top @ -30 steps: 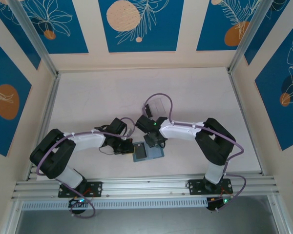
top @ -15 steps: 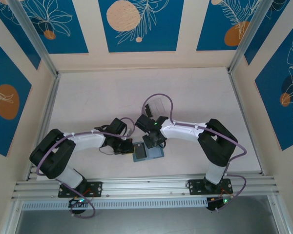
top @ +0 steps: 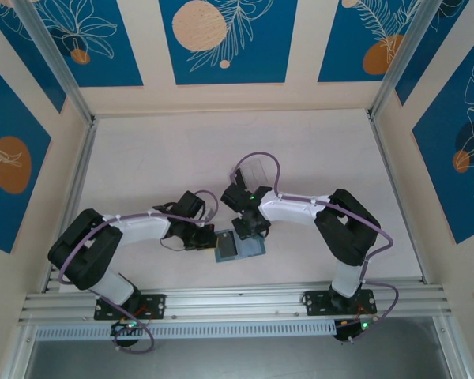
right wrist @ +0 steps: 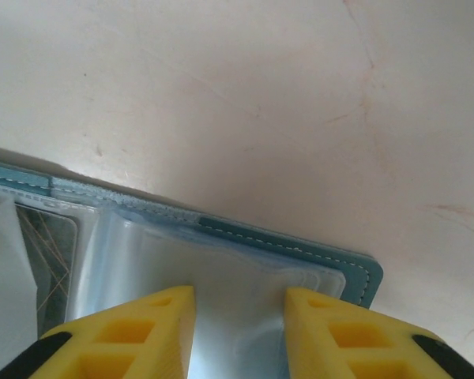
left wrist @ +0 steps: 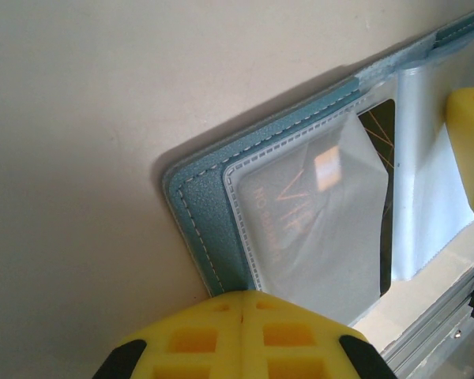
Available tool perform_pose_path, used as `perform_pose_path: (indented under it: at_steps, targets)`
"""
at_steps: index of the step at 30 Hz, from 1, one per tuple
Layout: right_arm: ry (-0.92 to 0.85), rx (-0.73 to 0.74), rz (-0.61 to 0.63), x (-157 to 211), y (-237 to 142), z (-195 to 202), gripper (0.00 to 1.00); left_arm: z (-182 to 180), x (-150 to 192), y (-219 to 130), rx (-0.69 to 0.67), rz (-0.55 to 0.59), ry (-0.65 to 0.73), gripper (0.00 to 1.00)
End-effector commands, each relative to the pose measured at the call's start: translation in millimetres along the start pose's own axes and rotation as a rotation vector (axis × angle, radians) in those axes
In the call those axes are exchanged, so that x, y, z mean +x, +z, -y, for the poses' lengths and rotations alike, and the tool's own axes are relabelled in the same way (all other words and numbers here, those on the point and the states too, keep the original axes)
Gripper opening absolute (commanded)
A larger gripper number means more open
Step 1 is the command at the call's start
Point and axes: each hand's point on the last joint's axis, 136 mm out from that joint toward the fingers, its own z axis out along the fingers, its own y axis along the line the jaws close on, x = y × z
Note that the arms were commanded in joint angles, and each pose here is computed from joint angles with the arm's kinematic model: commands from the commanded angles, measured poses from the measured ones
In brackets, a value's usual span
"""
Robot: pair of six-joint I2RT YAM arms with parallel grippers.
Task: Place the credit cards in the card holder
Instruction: Flip over the card slot in the card holder.
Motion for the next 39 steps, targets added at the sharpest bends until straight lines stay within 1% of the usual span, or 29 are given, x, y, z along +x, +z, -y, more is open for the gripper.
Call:
perform_pose_path:
  at_steps: [1, 3, 10, 15, 20, 23, 24, 32, 36, 39]
  targets:
    - [-0.005, -0.004, -0.055, 14.4, 12.4, -0.9, 0.33, -31.7, 10.7, 18.5, -0.1, -0.024, -0.029, 0.04]
    - [-0.006, 0.012, -0.051, 15.0, 11.1, 1.2, 0.29, -31.8, 10.7, 18.4, -0.1, -0.025, -0.029, 0.04]
    - [-0.026, 0.101, -0.023, 11.0, 0.7, 10.2, 0.28, -32.4, 11.2, 19.5, -0.099, -0.027, -0.033, 0.04]
    - [-0.038, 0.119, -0.015, 10.1, -2.7, 9.4, 0.23, -33.1, 11.3, 20.1, -0.099, -0.026, -0.036, 0.04]
    - [-0.059, 0.114, -0.005, 9.1, -8.0, 2.9, 0.08, -33.7, 11.8, 21.3, -0.099, -0.03, -0.04, 0.04]
    - [-0.068, 0.088, 0.003, 7.3, -13.8, -4.1, 0.01, -34.1, 11.7, 22.5, -0.098, -0.032, -0.041, 0.04]
    - [-0.068, 0.073, 0.005, 6.4, -15.6, -6.5, 0.0, -33.9, 11.6, 22.9, -0.097, -0.032, -0.04, 0.04]
    - [-0.054, -0.094, -0.006, -1.9, -27.2, -33.4, 0.0, -33.2, 12.6, 25.4, -0.085, -0.033, -0.045, 0.04]
    - [-0.029, -0.143, -0.009, -8.0, -31.5, -38.7, 0.0, -33.2, 14.0, 26.8, -0.083, -0.036, -0.044, 0.04]
    - [-0.008, -0.197, -0.024, -10.5, -32.9, -44.9, 0.03, -32.9, 13.3, 27.0, -0.08, -0.033, -0.047, 0.04]
